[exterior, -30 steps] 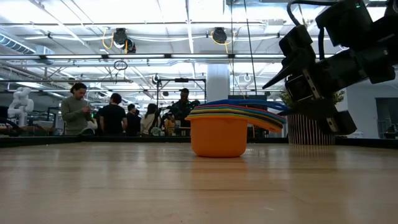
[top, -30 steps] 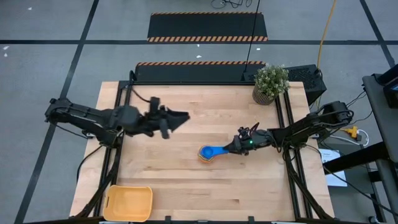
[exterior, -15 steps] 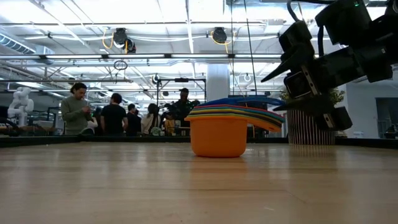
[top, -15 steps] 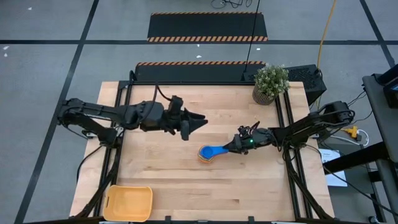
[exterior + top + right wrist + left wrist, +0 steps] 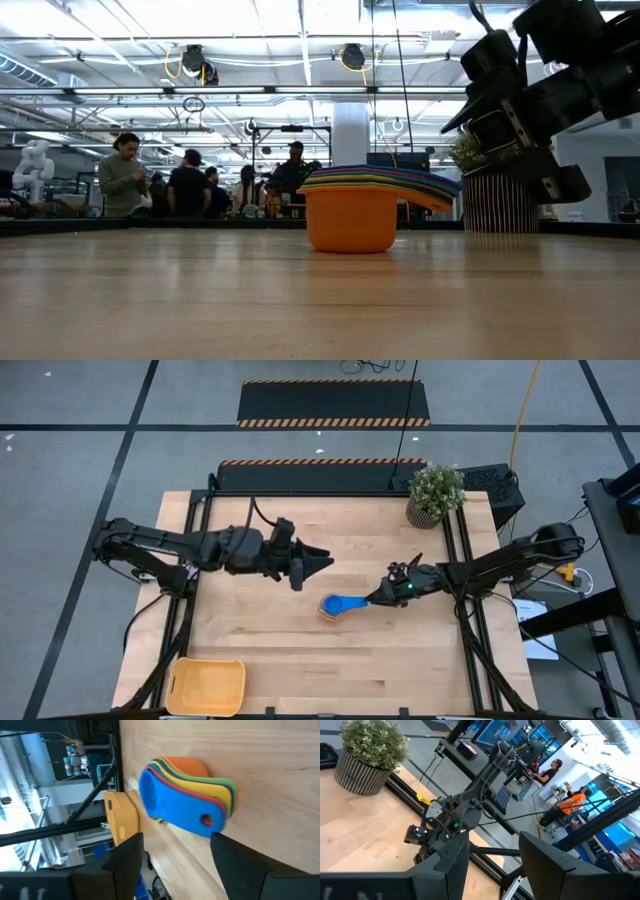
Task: Nest measuring cups in basket
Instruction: Put the stacked measuring cups into the yellow bin
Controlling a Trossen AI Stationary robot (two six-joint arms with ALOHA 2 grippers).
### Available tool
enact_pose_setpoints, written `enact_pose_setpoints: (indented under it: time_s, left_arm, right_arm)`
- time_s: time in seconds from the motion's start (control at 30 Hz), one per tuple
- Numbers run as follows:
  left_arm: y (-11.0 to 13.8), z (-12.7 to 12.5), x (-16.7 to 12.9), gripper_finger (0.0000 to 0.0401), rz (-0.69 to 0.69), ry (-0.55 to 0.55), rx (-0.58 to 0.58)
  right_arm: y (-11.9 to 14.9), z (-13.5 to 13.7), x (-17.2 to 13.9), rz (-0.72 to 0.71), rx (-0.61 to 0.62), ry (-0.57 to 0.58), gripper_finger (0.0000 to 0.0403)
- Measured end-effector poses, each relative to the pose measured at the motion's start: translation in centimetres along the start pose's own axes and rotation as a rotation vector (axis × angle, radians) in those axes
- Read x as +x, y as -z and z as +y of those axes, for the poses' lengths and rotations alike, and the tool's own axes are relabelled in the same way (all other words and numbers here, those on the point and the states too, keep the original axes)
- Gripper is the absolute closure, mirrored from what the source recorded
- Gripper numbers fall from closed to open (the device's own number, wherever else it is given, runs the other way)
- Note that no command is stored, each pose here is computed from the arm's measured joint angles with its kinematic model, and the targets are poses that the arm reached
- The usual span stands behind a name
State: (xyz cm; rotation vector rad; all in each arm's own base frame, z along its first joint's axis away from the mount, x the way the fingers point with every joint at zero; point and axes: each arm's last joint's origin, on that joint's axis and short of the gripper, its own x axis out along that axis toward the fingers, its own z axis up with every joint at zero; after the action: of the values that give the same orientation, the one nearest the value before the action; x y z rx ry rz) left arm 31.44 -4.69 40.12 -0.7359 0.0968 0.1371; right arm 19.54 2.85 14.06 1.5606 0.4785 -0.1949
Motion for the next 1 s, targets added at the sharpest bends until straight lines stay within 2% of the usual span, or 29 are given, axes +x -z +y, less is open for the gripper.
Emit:
enact_pose_setpoints:
  time_s: [0.3,0.4,0.53,0.7,0.87,1.0]
  left_arm:
    - [0.6,0.1,0.5,0.0227,0.016,-0.018,0.003]
    - [1.1,0.1,1.4,0.0227,0.025,-0.017,-0.014]
    - [1.6,-0.7,2.9,0.0247,0.068,-0.006,0.029]
    - [2.2,-1.3,5.1,0.0284,0.226,-0.049,0.152]
    - [4.2,-0.1,7.1,0.031,0.402,-0.145,0.268]
    - [5.8,1.1,7.8,0.0322,0.497,-0.216,0.311]
  right_arm:
    - [0.1,-0.3,-1.4,-0.002,-0.026,0.091,0.0179]
    - [0.1,-0.4,-1.7,0.0,-0.027,0.105,0.0179]
    - [0.2,-0.5,-1.8,0.023,-0.024,0.124,0.0179]
    - [0.2,-0.6,-1.7,0.026,-0.031,0.133,0.0179]
    - [0.2,-0.6,-1.7,0.036,-0.112,0.125,0.0179]
    - [0.1,-0.7,-1.7,0.031,-0.155,0.134,0.0179]
